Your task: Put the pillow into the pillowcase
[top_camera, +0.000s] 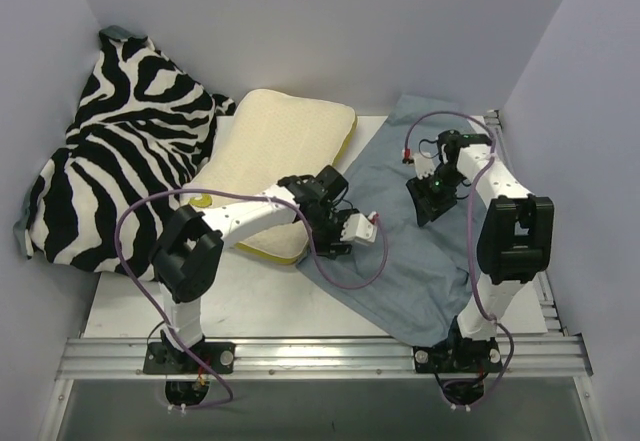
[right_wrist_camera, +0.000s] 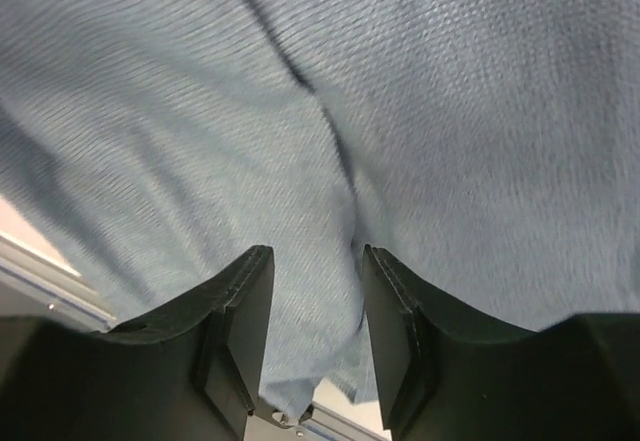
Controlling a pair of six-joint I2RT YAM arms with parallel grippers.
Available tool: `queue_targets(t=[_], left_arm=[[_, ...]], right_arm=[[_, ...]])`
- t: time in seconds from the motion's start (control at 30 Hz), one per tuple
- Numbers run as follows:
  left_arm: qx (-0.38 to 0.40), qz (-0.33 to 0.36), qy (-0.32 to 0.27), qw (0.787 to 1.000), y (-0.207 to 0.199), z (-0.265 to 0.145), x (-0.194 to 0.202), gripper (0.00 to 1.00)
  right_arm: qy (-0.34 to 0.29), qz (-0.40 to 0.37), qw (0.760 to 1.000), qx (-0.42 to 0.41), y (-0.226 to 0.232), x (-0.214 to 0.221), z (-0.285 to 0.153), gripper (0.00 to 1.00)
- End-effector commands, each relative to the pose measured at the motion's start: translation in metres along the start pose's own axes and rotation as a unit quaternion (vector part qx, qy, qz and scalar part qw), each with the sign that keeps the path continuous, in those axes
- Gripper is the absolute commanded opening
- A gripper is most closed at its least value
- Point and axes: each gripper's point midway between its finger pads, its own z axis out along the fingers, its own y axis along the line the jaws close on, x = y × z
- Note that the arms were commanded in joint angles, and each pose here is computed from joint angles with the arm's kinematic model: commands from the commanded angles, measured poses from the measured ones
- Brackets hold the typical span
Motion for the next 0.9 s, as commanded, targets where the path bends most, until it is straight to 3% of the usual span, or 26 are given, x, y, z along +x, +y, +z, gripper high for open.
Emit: queue_targets(t=[0.0,0.2,0.33,0.4,0.5,0.63,0.87], left_arm=[[-0.022,0.009,-0.04,0.999,0.001,-0.005,-0.015,0.68],[-0.014,-0.007,-0.016,1.0,-0.009,0.007,0.006,0.69],[-0.006,-0.003,-0.004,1.0,-0.009,0.017,0.013,0.69],[-0.001,-0.006,0.0,1.0,-0.008,0.023,0.015,0.69],[0.002,-0.003,0.008,1.0,-0.005,0.03,0.02,0.67],[0.017,0.005,0.036,0.999,-0.009,0.04,0.04,0.6],[0.039,0.013,0.071,0.997,-0.02,0.046,0.064,0.57]], right_arm=[[0.034,0.016,0.999,0.026,-0.016,0.007,0.019,0.4],[0.052,0.012,0.998,0.042,-0.031,0.003,0.042,0.32],[0.066,0.013,0.997,0.038,-0.031,0.009,0.051,0.19],[0.071,0.012,0.996,0.042,-0.033,0.011,0.051,0.0],[0.069,0.004,0.996,0.052,-0.036,0.012,0.045,0.0],[0.026,0.008,0.997,0.073,-0.043,0.0,0.016,0.0],[-0.04,0.041,0.993,0.098,-0.064,-0.022,-0.031,0.0]])
